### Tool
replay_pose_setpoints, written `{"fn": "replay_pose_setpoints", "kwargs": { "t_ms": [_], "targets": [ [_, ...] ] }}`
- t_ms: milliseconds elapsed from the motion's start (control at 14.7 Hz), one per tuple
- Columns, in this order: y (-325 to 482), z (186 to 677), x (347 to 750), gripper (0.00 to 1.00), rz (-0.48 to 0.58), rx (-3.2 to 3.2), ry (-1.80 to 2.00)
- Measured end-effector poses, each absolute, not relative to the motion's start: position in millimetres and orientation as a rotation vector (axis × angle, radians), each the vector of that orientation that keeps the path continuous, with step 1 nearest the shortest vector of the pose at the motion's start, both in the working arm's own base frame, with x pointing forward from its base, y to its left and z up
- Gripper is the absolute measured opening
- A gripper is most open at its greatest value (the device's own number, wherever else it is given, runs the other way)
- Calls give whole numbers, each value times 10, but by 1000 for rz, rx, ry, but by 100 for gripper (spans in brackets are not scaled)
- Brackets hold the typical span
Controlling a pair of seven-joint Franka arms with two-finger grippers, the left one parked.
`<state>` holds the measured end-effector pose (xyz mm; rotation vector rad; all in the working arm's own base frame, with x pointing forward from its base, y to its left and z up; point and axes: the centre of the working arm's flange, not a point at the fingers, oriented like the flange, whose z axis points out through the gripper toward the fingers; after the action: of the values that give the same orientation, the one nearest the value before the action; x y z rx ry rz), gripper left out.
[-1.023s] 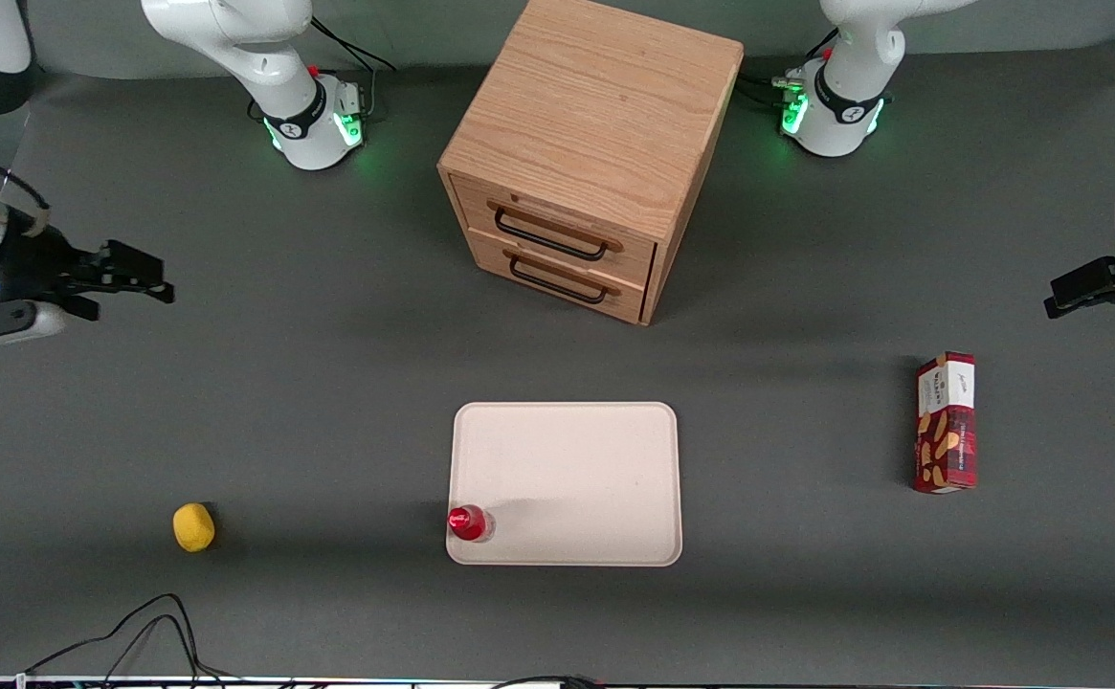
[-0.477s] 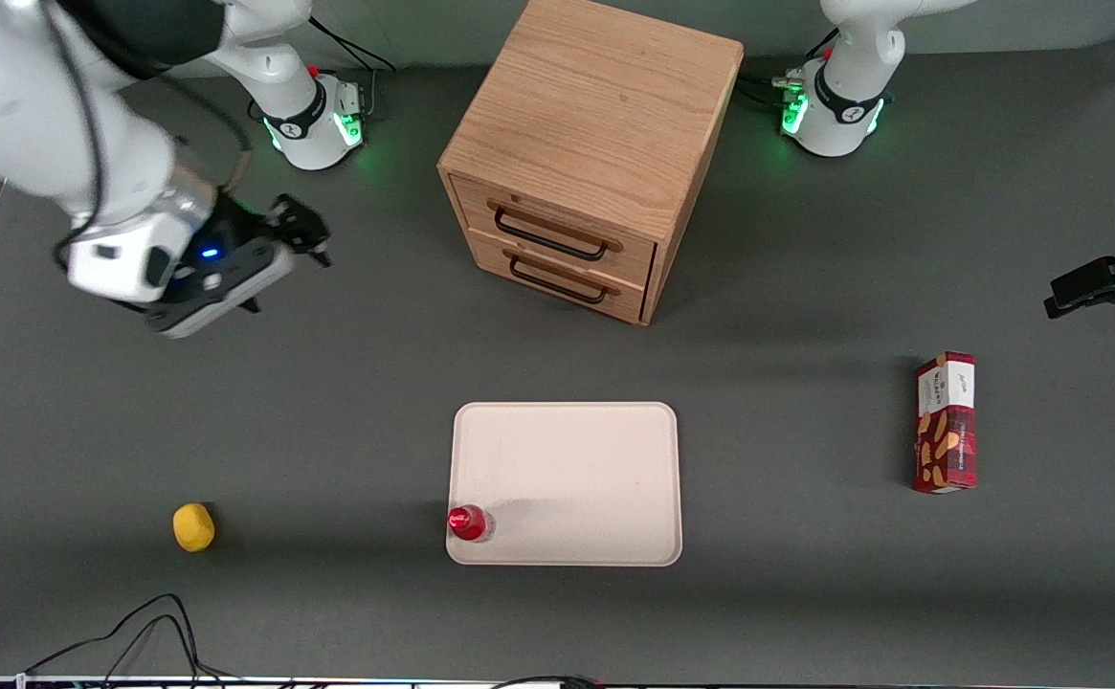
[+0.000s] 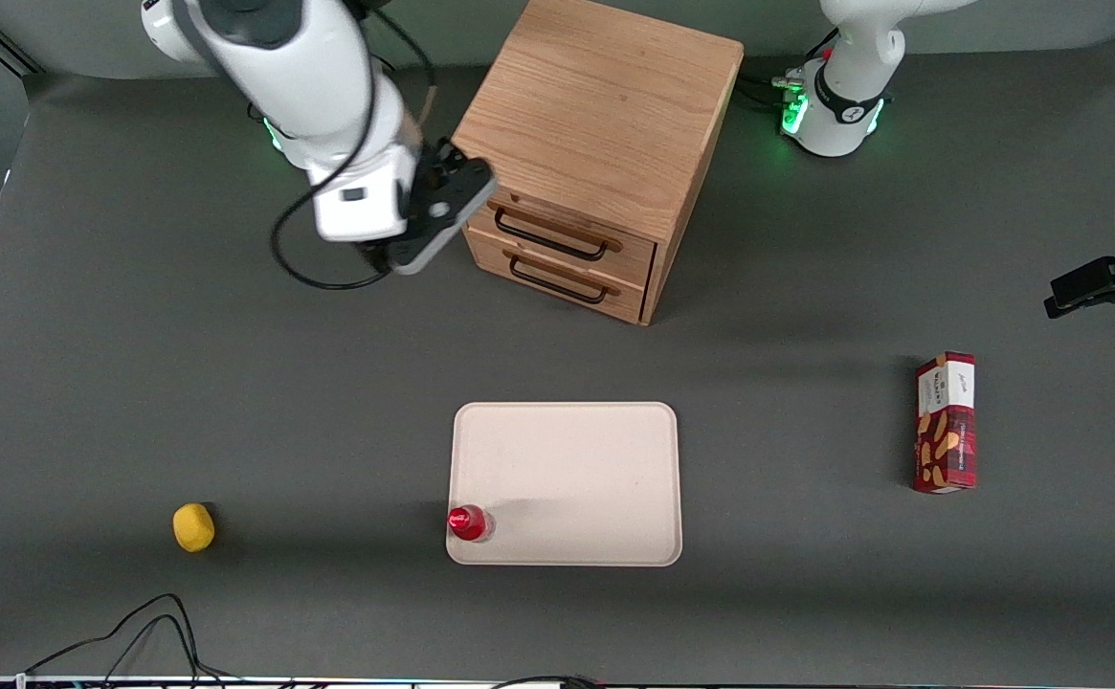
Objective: Open upper drawer
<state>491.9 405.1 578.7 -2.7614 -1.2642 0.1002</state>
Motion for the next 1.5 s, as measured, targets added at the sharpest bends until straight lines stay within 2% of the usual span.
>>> {"fn": "replay_pose_setpoints", "kwargs": {
  "t_ms": [409, 818, 1159, 1500],
  "targets": [
    [4649, 5487, 4756, 100, 140, -2702, -1385],
    [4656, 5357, 4817, 100, 170, -2698, -1400],
    [4623, 5113, 5012, 100, 167, -2547, -1582],
    [4618, 4843, 5087, 100, 225, -2541, -1586]
  ]
}}
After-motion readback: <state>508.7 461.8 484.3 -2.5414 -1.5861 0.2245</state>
